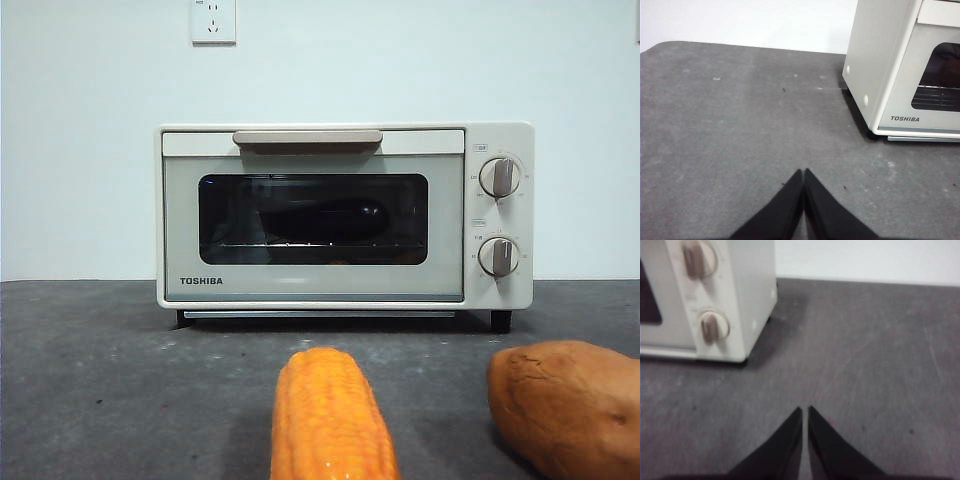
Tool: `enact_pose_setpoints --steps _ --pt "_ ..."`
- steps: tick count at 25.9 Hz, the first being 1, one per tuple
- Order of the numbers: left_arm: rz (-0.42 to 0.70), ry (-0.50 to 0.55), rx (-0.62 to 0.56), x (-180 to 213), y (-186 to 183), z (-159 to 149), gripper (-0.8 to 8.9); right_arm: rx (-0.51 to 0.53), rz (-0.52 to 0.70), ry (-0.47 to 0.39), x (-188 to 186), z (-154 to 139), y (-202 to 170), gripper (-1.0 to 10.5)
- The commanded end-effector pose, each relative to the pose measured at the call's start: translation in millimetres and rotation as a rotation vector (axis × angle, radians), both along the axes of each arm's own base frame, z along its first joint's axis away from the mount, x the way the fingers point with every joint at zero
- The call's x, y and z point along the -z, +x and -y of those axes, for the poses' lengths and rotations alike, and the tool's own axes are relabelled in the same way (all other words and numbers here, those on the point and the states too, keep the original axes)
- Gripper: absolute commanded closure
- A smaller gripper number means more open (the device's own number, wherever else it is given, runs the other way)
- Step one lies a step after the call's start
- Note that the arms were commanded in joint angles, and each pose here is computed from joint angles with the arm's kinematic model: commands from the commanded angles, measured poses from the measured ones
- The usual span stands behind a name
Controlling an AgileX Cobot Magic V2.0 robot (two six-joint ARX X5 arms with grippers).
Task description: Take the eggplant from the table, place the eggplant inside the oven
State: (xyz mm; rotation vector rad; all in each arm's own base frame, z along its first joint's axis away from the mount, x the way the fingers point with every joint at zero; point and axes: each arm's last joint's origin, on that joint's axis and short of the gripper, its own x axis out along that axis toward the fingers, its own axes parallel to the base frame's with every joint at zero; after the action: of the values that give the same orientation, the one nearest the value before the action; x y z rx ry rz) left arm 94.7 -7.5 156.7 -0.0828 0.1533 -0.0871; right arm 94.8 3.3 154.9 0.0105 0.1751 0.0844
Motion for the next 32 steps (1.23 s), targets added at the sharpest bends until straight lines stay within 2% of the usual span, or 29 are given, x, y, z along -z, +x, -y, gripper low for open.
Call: enact_pose_setpoints --steps 1,13,20,32 --pt "-0.012 0.017 -0.001 7.9 1.5 -0.1 8.07 0.005 0.038 0.009 -0.6 0.2 0.9 9.4" --pt "-0.01 0.017 -0.001 7.7 1.5 -0.1 8.07 0.004 0.224 0.012 -18.6 0.1 1.6 9.4" --pt "-0.01 0.017 -0.001 7.7 1.5 -0.1 8.07 0.003 0.267 0.012 -22.7 0.1 1.4 9.4" --pt "-0.01 0.017 -0.001 7.7 1.5 -0.1 8.07 0.003 0.266 0.012 -22.6 0.1 1.4 9.4"
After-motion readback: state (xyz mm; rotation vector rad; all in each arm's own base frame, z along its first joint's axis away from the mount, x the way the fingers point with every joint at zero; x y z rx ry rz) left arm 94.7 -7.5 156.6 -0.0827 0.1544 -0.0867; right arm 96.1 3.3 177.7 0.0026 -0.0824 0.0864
